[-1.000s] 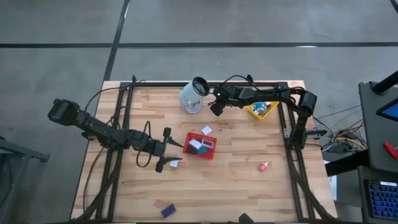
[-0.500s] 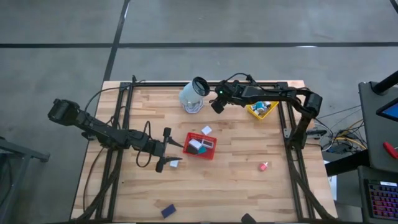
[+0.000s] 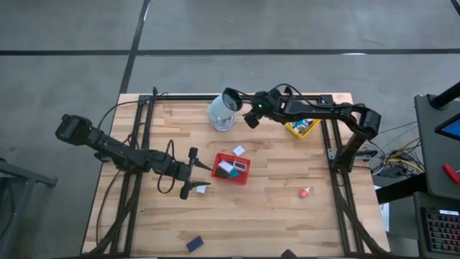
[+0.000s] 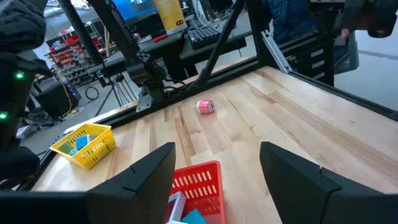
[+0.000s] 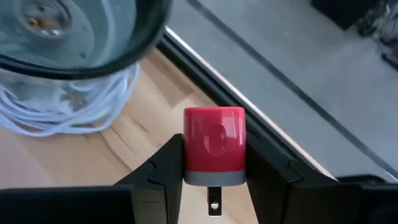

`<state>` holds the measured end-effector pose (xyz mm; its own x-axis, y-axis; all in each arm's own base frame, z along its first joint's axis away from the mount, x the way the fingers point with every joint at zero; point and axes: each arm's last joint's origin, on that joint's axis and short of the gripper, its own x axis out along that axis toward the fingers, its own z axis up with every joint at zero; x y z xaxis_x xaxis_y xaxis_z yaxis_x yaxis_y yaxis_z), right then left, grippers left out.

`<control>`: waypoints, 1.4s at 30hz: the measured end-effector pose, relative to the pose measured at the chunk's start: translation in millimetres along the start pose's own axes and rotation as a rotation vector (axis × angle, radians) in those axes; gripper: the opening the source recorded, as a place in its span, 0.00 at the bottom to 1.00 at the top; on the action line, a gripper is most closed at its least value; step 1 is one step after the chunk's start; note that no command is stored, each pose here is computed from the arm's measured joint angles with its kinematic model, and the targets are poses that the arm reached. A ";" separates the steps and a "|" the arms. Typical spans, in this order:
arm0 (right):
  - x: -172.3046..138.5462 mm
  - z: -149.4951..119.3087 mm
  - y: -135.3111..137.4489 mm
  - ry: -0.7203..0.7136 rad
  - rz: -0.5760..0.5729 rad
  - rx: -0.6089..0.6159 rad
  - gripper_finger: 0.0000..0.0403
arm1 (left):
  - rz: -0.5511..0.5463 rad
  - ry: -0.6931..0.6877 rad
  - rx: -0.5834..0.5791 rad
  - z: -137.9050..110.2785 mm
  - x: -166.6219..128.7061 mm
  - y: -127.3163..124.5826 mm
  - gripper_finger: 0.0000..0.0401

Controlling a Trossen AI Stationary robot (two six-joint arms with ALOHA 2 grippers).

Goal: Pick & Place Office items
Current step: Put the top pink charger adapter into the yellow basket

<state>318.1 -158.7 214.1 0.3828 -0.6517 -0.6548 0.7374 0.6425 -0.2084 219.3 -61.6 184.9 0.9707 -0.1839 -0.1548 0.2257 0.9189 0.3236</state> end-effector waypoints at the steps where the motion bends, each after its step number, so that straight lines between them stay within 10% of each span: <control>1: -1.0 -1.0 1.0 -0.016 0.004 -0.002 0.31 | 0.000 0.000 0.000 0.0 0.0 0.1 0.60; 42: -36.9 -38.2 23.9 -0.560 0.178 -0.045 0.31 | -0.001 0.003 0.000 -0.3 0.0 0.0 0.60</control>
<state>300.3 -103.9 205.6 0.7430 -0.6381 -0.2020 0.6152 0.7699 -0.1695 219.2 -61.5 184.6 0.9703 -0.1834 -0.1575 0.2262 0.9188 0.3234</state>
